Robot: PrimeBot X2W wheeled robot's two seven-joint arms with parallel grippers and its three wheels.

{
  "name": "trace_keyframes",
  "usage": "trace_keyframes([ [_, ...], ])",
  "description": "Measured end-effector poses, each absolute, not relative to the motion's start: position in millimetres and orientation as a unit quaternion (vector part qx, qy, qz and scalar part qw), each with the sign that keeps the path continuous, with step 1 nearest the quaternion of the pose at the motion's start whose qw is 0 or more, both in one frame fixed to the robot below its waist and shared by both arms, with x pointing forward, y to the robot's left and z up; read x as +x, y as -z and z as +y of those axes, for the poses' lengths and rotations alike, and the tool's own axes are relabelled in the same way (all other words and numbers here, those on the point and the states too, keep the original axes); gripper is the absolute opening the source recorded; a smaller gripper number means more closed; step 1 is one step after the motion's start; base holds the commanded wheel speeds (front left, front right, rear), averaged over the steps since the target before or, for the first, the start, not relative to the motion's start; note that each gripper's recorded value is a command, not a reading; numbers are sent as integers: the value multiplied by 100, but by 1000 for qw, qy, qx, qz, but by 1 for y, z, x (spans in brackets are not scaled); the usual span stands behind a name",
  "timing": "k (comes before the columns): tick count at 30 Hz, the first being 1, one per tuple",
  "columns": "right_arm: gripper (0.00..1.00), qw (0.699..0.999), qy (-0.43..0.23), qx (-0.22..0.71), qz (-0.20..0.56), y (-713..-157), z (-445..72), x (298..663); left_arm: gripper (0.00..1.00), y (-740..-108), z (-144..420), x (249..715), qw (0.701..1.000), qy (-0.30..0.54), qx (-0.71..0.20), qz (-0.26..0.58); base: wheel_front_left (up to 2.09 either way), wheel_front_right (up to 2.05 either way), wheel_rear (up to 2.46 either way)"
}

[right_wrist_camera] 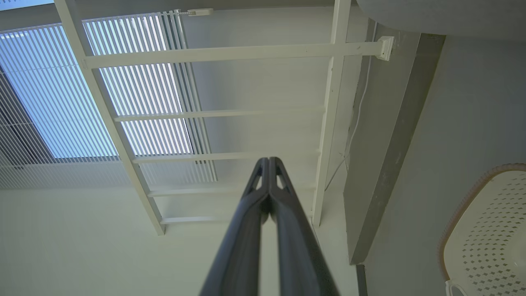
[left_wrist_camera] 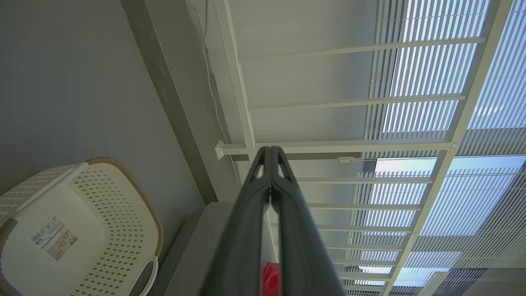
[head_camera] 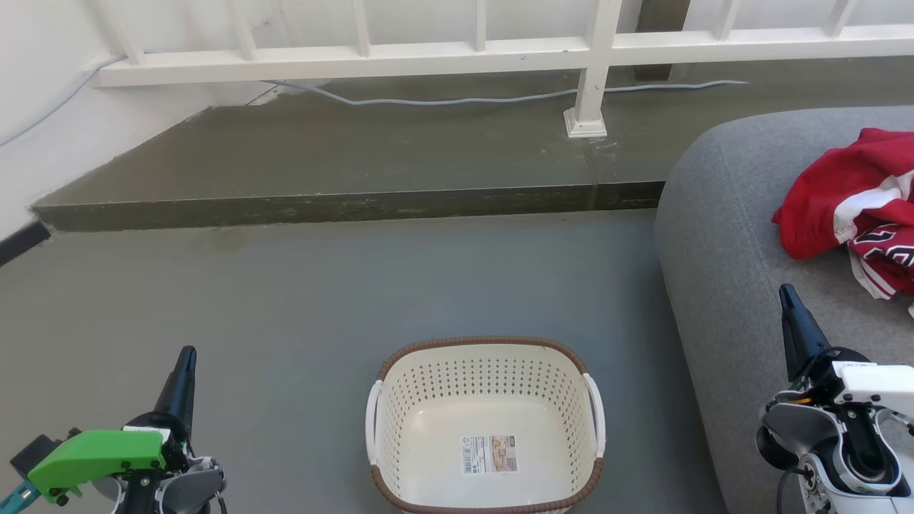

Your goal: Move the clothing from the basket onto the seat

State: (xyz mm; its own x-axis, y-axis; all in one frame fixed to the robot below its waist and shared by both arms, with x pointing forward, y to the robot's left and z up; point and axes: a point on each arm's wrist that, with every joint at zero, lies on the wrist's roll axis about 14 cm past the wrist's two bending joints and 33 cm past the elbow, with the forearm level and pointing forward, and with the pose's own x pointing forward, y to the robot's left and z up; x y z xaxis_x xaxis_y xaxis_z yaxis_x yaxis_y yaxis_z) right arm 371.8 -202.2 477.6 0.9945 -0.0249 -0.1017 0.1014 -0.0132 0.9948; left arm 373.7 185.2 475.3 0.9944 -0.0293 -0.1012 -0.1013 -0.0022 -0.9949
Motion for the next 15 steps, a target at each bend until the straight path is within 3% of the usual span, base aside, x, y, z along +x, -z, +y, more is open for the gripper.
trace_keyframes([
  [15, 0, 702, 46, 710, 27, -476, -203, 371, 0, -475, 185, 374, 704, -26, -708, 45, 0, 0, 0],
])
